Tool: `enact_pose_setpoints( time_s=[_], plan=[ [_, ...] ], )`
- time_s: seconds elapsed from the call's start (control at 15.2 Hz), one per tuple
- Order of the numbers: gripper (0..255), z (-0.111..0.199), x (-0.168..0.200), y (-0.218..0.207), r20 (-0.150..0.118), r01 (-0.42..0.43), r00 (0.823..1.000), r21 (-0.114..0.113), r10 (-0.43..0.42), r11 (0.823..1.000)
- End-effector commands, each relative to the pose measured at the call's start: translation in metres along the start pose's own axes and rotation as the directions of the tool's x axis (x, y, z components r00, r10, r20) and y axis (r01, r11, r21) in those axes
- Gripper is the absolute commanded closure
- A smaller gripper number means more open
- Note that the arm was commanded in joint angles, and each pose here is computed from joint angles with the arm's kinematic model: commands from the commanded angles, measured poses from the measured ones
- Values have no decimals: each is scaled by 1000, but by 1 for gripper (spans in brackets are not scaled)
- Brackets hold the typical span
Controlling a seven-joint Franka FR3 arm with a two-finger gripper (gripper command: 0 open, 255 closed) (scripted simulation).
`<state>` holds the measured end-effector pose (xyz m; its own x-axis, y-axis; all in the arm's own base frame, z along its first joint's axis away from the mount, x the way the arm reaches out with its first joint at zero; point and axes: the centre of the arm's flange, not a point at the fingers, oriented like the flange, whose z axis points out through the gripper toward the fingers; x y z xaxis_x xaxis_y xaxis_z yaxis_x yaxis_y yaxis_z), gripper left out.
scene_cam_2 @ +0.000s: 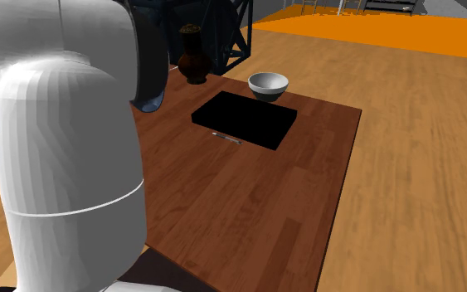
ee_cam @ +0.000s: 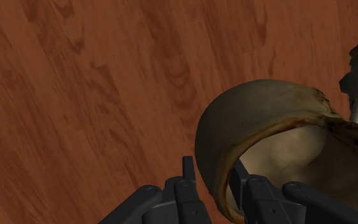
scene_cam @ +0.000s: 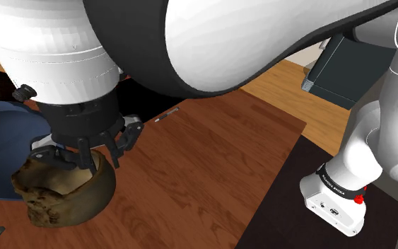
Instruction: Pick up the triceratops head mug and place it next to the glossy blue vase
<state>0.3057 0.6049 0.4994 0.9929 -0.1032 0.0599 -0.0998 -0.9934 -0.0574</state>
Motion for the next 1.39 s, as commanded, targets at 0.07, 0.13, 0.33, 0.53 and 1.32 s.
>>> enact_pose_setpoints(
  time_s=[0.07, 0.13, 0.33, 0.53, 1.32],
  plan=[
    [255, 16, -1, 1, -1, 0, 1000, 2, 0, 1000],
    [255, 21, -1, 1, -1, 0, 1000, 2, 0, 1000],
    [255, 37, -2, 2, -1, 0, 1000, 2, 0, 1000],
    [255, 53, -3, 3, -1, 0, 1000, 2, 0, 1000],
    [255, 116, -7, 6, -1, 0, 1000, 2, 0, 1000]
  ],
)
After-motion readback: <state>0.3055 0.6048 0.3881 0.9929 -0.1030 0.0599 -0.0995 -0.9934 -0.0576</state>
